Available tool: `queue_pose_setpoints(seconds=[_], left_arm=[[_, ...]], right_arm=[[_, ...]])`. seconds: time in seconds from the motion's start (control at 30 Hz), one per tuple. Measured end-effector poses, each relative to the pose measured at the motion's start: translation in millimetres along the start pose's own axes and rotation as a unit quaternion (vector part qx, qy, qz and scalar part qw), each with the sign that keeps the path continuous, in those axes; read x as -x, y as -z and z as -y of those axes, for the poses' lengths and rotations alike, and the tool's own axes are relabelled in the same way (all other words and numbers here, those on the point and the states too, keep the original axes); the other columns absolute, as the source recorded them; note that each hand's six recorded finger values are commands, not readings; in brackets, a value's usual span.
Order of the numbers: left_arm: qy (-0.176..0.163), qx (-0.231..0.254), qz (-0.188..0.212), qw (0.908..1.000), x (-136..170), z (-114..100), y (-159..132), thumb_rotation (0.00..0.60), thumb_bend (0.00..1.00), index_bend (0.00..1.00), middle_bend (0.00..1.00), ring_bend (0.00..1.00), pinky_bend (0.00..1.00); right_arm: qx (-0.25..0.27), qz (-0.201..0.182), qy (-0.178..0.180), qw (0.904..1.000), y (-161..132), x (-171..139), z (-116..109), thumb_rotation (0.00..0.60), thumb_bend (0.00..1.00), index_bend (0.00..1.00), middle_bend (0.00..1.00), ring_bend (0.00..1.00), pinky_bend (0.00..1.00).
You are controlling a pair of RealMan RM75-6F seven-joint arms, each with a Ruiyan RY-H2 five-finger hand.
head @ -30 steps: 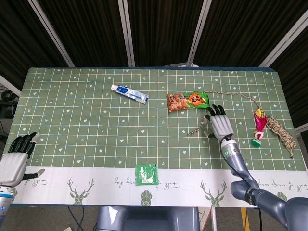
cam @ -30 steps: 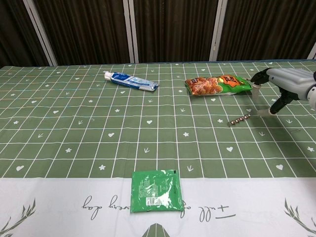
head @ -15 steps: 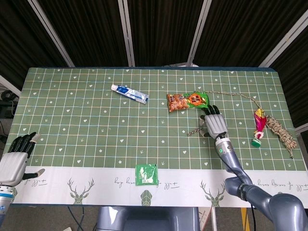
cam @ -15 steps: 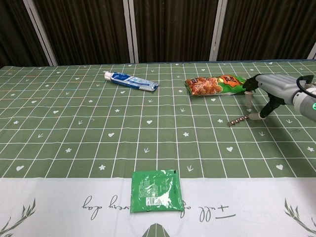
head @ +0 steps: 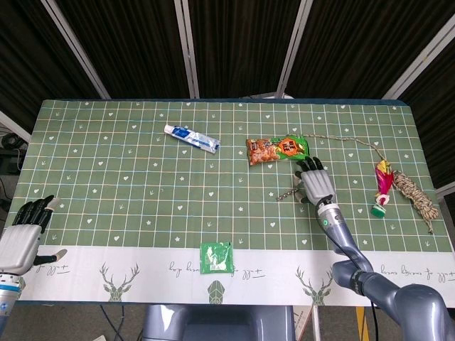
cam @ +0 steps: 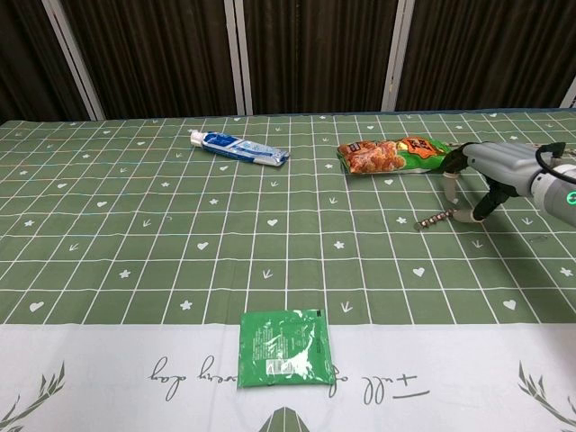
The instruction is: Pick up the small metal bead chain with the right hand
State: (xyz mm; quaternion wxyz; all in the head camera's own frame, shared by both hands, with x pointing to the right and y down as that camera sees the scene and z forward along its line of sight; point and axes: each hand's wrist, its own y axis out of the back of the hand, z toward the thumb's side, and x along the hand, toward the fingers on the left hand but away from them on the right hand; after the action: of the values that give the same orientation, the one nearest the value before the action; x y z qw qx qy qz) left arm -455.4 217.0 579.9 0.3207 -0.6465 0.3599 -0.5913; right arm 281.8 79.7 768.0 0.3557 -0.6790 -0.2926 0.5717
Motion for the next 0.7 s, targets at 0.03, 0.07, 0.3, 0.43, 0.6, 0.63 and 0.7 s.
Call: queue_pose_setpoints(seconds=[0.03,0.07,0.3,0.43,0.6,0.63,0.7], left_arm=[[0.000,0.000,0.000,1.0000,0.0,0.0,0.0,0.600,0.05,0.00,0.00,0.00,0.00],[0.000,0.000,-0.001,1.0000,-0.1,-0.1,0.1,0.600,0.05,0.00,0.00,0.00,0.00],[0.000,0.002,-0.001,1.0000,-0.2,-0.1,0.5,0.600,0.05,0.00,0.00,0.00,0.00],[0.001,0.004,-0.002,1.0000,-0.3,-0.2,0.7,0.600,0.05,0.00,0.00,0.00,0.00],[0.002,0.006,-0.002,1.0000,-0.5,0.0,0.7,0.600,0.05,0.00,0.00,0.00,0.00],[0.002,0.006,-0.002,1.0000,-0.5,-0.1,0.8,0.600,0.05,0.00,0.00,0.00,0.00],[0.002,0.006,-0.002,1.0000,-0.4,-0.2,0.8,0.600,0.05,0.00,0.00,0.00,0.00]], right_arm=[[-0.001,-0.001,-0.002,1.0000,-0.4,-0.1,0.7,0.600,0.26,0.46,0.14,0.00,0.00],[-0.003,-0.002,-0.003,1.0000,-0.8,-0.3,1.4,0.600,0.26,0.46,0.14,0.00,0.00],[-0.007,0.000,-0.006,1.0000,-1.0,0.7,3.0,0.600,0.26,0.45,0.13,0.00,0.00],[-0.008,-0.001,-0.007,0.9999,-2.0,1.6,3.5,0.600,0.26,0.45,0.13,0.00,0.00],[-0.008,-0.004,-0.008,0.9999,-4.8,1.2,5.2,0.600,0.29,0.45,0.13,0.00,0.00],[-0.008,-0.005,-0.008,0.9999,-5.3,1.1,5.6,0.600,0.29,0.45,0.13,0.00,0.00],[-0.007,-0.005,-0.009,0.9999,-5.7,1.0,6.2,0.600,0.30,0.45,0.13,0.00,0.00]])
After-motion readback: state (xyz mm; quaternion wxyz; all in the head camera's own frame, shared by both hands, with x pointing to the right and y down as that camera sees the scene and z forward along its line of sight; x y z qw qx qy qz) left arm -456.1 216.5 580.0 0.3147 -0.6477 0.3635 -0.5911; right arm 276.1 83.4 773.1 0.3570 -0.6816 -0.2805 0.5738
